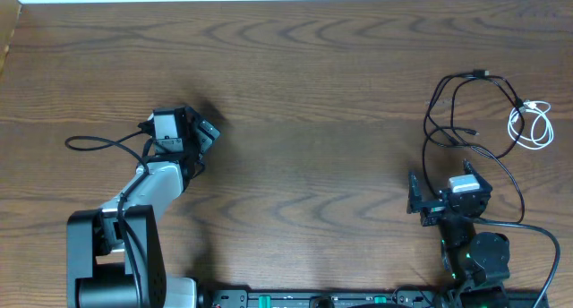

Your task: Untangle cables

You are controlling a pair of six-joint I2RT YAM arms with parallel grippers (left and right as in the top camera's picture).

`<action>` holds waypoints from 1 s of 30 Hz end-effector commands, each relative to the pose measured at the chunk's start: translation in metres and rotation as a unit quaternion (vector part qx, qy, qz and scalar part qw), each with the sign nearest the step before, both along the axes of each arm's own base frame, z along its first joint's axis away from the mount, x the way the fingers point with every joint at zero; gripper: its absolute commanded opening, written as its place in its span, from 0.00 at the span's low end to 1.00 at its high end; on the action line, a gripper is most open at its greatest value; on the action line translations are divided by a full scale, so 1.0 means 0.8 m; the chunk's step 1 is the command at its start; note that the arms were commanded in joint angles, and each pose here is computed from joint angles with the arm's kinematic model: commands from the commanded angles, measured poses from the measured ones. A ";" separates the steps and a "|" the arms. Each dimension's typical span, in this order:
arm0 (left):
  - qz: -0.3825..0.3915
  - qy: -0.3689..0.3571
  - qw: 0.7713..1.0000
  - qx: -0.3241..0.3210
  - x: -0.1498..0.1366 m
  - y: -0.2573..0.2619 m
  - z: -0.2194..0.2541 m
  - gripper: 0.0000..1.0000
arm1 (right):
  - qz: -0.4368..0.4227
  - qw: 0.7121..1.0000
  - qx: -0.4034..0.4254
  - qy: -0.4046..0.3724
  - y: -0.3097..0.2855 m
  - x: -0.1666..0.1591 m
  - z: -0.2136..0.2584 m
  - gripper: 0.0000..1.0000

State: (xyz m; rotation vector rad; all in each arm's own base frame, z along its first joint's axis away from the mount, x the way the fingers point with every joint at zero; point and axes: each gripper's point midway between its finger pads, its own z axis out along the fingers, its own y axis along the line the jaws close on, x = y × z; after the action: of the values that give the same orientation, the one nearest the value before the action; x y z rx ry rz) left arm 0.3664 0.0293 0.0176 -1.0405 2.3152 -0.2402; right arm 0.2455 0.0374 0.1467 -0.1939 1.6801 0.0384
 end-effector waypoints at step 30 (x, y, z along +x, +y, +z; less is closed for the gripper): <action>0.005 0.030 1.000 0.003 -0.007 0.003 -0.023 0.98 | 0.006 1.000 -0.007 0.004 0.002 0.000 -0.003 0.99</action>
State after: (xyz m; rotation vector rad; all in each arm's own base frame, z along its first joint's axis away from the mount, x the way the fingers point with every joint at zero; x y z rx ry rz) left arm 0.3723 0.0317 0.0163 -1.0426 2.3093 -0.2264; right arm 0.2455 0.0374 0.1467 -0.1939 1.6801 0.0384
